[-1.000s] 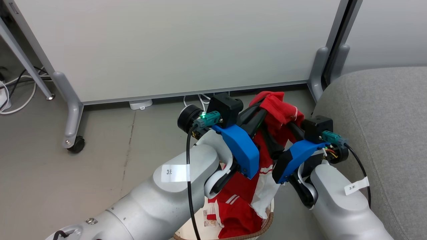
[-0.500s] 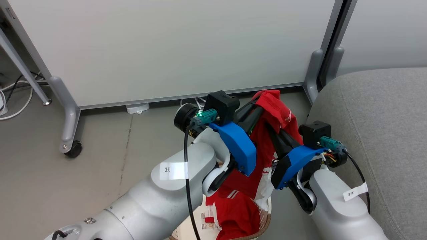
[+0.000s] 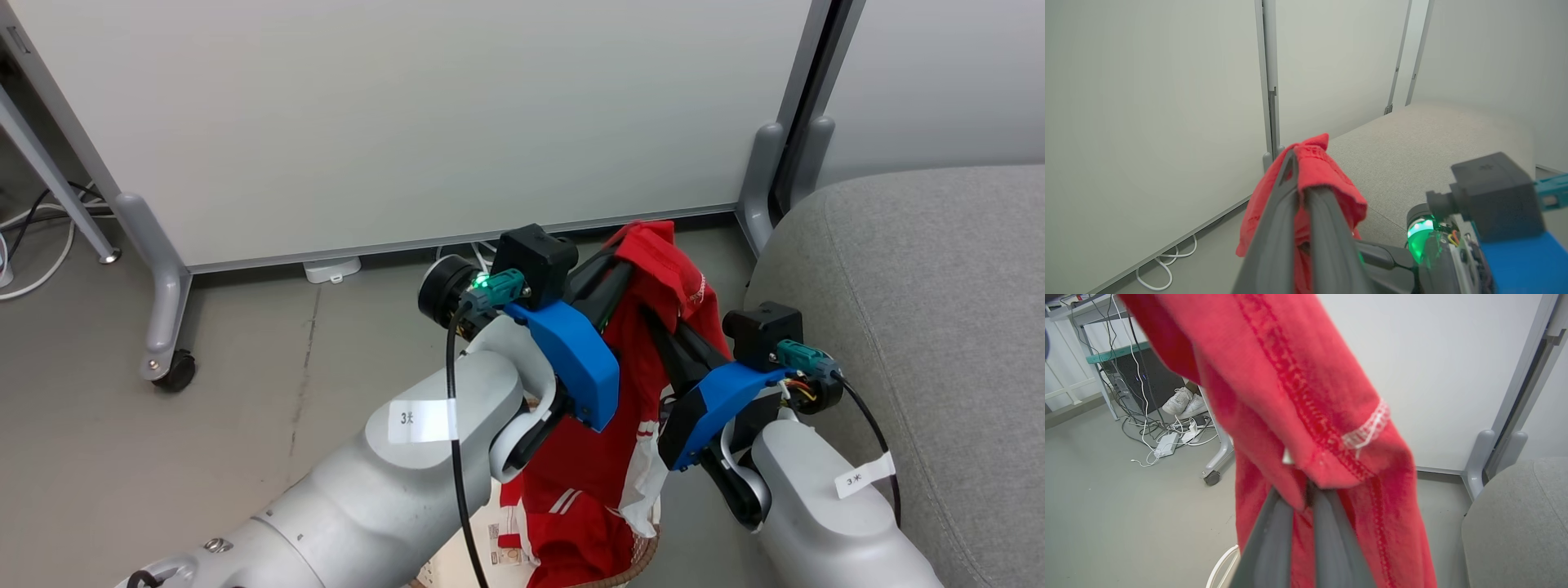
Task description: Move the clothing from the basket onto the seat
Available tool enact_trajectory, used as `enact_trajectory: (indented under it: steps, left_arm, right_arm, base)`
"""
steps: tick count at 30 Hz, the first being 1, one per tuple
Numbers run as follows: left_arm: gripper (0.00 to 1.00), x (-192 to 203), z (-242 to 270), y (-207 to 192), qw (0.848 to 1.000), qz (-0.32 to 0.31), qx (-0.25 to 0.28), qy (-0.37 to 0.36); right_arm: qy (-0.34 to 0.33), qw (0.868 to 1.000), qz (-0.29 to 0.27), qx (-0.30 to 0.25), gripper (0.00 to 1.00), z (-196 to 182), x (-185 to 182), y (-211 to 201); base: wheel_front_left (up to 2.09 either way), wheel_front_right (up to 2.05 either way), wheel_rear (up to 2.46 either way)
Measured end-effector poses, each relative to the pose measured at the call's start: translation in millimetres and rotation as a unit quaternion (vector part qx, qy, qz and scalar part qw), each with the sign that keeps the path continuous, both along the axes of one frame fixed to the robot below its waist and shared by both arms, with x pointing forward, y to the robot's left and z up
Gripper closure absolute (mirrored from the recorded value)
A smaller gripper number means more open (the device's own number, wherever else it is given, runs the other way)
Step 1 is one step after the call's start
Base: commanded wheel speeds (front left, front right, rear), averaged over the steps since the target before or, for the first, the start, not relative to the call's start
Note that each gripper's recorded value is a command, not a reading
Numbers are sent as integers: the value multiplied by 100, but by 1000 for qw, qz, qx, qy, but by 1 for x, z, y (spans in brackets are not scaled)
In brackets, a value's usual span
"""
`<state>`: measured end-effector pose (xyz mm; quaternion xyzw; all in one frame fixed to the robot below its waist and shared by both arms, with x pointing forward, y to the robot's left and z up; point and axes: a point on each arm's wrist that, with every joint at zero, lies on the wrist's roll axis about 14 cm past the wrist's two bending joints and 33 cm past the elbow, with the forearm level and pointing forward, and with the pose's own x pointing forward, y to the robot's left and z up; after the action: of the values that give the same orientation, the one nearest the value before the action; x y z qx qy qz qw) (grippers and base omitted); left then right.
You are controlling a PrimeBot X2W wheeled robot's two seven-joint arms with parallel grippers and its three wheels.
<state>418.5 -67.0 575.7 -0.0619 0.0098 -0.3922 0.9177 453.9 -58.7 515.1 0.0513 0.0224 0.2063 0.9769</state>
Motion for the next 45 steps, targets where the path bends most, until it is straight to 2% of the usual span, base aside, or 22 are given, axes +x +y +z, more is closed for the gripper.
enact_trajectory:
  steps: [1, 2, 4, 5, 19, 25, 33, 45]
  left_arm:
    - [100, 0, -2, 1, 1000, 1, 0, 4]
    - [85, 0, -4, 1, 1000, 2, 1, 5]
    - [6, 1, -3, 2, 1000, 4, 2, 1]
    - [0, 2, -2, 2, 1000, 5, 3, -1]
    - [0, -1, -51, 51, 997, 73, -15, 31]
    - [0, -17, -71, 68, 996, 76, -17, 38]
    - [0, -32, -80, 95, 993, 107, -24, 33]
    - [0, -43, -86, 132, 984, 175, -35, 29]
  right_arm:
    - [0, 1000, 0, 0, 100, 0, 0, 0]
    - [0, 1000, 0, 0, 100, 0, 0, 0]
    - [-2, 1000, 1, 1, 100, 1, 0, 0]
    - [-3, 1000, 0, 2, 100, 2, 0, 0]
    - [-27, 1000, -3, 1, 100, 8, -4, -5]
    - [-38, 999, -7, 0, 100, 12, -8, -10]
    - [-54, 998, -13, -3, 100, 20, -11, -14]
    - [-47, 999, -16, -9, 100, 11, -21, -18]
  base:
    - [0, 0, 0]
    - [0, 0, 0]
    - [0, 0, 0]
    - [0, 0, 0]
    - [0, 0, 0]
    - [0, 0, 0]
    - [0, 0, 0]
    - [0, 0, 0]
